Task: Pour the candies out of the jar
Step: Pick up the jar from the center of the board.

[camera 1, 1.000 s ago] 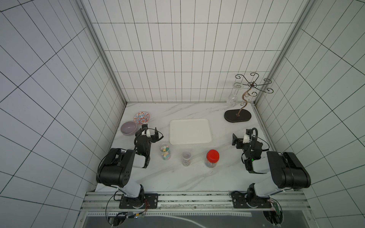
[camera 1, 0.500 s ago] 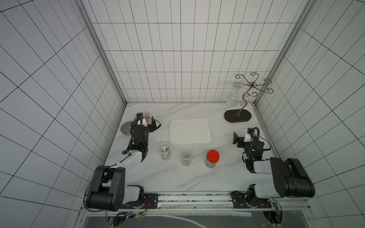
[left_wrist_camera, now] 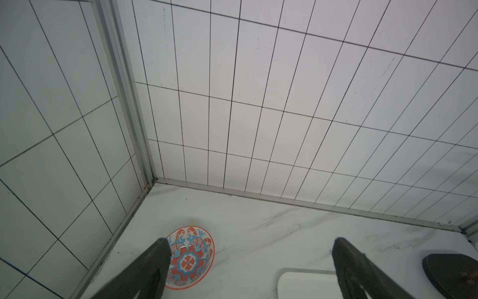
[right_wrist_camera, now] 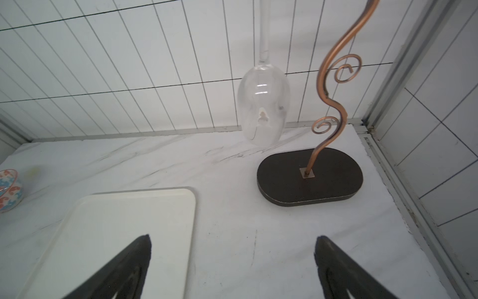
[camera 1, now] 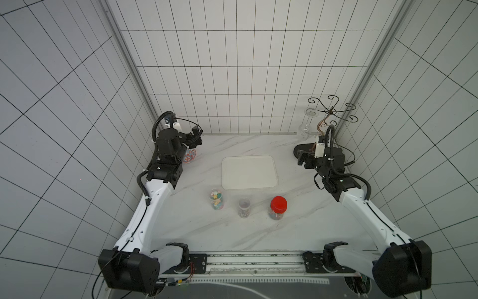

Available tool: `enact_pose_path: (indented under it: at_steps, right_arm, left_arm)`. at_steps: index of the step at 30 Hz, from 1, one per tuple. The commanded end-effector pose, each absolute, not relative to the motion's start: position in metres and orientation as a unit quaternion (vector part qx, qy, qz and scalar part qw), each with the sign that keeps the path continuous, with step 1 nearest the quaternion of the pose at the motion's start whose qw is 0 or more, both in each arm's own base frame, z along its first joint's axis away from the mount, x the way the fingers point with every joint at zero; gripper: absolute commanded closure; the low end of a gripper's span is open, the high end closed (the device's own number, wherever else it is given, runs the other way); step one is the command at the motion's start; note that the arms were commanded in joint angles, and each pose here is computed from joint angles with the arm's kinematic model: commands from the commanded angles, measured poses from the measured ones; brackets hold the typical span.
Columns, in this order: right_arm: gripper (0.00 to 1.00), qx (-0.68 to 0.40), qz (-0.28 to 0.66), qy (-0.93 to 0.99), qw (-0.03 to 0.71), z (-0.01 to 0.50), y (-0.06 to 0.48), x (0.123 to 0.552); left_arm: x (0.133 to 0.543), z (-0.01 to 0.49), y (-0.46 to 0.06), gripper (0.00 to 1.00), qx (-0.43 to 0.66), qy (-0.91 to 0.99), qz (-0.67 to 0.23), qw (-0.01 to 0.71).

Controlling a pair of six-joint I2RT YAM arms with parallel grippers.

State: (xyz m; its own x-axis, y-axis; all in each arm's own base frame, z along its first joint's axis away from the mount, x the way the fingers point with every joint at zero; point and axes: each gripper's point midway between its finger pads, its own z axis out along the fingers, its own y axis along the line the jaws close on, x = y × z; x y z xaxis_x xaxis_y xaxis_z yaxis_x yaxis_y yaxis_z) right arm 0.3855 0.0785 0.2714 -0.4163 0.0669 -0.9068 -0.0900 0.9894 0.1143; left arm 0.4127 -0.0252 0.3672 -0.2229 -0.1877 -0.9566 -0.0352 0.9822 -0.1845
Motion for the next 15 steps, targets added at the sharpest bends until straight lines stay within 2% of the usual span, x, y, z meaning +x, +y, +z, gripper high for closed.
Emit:
enact_pose_path:
  at_steps: [1,7,10,15]
  right_arm:
    - [0.01,-0.043,0.091,0.894,0.436,0.273,0.106,0.341]
    - [0.01,-0.114,0.087,0.942,0.304,0.239,0.151,0.280]
    - [0.01,-0.134,0.114,0.945,0.275,0.226,0.171,0.253]
    - [0.02,-0.149,0.107,0.957,0.223,0.204,0.175,0.222]
  left_arm:
    - [0.415,0.320,-0.038,0.03,-0.060,0.830,-0.081,0.548]
    - [0.425,0.278,-0.047,0.03,-0.042,0.853,-0.088,0.512]
    - [0.427,0.269,-0.055,0.03,-0.038,0.861,-0.113,0.494]
    - [0.427,0.257,-0.061,0.03,-0.034,0.869,-0.132,0.476]
